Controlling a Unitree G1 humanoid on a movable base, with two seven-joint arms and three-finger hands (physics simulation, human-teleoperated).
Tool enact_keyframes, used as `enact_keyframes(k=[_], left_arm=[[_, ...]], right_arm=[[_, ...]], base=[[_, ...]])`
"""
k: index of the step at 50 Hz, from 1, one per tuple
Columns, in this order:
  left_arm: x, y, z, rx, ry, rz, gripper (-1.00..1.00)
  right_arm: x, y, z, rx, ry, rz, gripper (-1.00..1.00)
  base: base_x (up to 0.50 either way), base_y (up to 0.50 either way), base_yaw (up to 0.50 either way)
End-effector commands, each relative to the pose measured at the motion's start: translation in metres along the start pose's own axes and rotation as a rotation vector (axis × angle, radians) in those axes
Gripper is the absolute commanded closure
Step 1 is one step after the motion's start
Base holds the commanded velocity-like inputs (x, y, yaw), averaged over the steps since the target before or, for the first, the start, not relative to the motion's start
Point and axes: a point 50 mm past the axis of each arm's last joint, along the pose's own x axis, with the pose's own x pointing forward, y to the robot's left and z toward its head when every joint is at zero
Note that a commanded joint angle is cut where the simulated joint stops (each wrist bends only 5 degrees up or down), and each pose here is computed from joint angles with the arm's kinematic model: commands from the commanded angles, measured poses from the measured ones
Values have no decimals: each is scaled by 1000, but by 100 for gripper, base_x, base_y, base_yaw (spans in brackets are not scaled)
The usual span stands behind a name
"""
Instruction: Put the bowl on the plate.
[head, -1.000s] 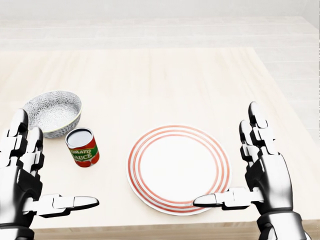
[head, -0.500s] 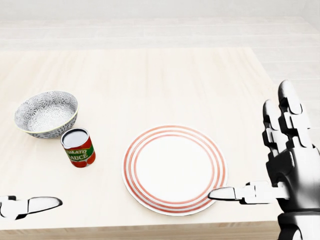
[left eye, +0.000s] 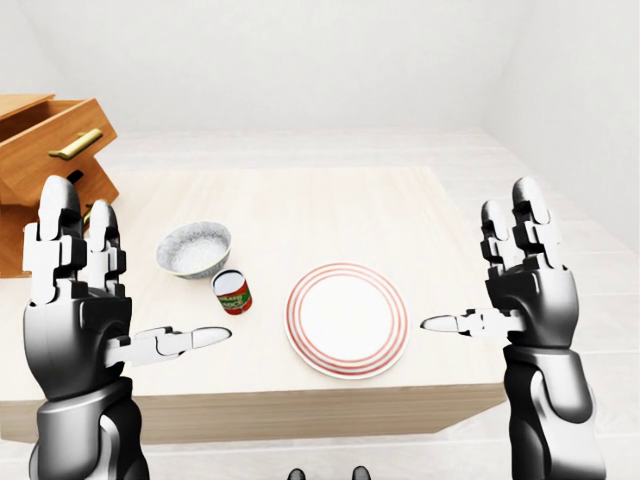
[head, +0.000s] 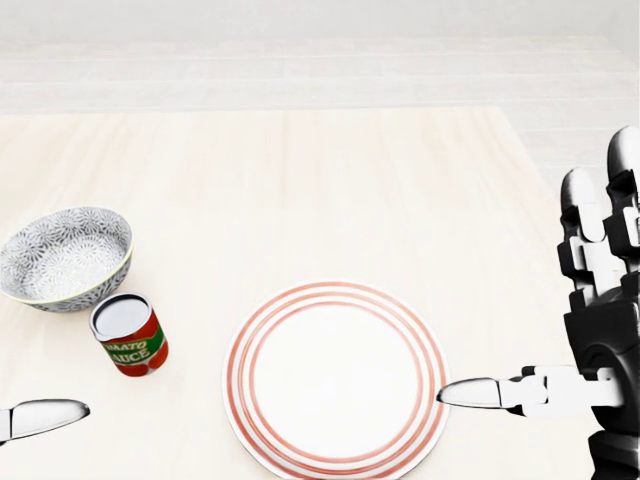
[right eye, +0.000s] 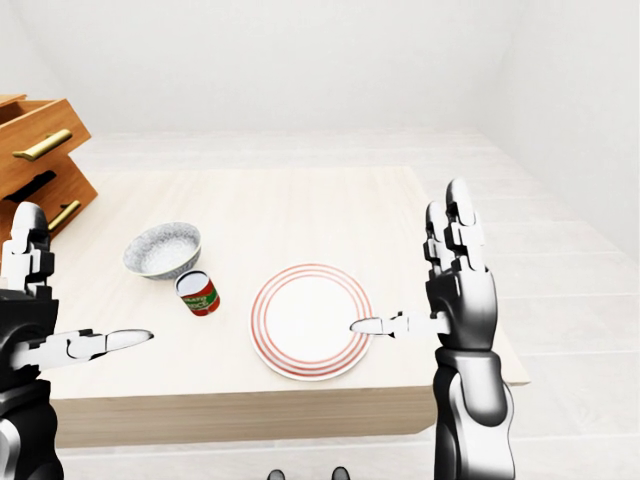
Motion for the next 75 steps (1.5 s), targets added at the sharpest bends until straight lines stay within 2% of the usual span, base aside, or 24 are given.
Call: enact_keyframes(k=[1,14,39,68,75], left_arm=[[-1,-1,2,18,-5,-4,-100],[-2,0,-4,21,25,0,-100],[-3,3,0,30,11,1,-100],[-6,3,10,61,-17,-1,-100],[-2,3,9,69,-26,-6,-100]], right_arm=[[0,-1,2,-6,-9,-5,-100],[-1,-1,-1,-13,9,-16,-100],[-3,2,-4,-27,25,-1,-100],[-3,0,5,-39,-10,-10,-100],[-3,-2,5,-39,-12,-13,-100]], base=[[7,0,0],[0,0,0],[7,0,0],[2,0,0],[0,0,0]])
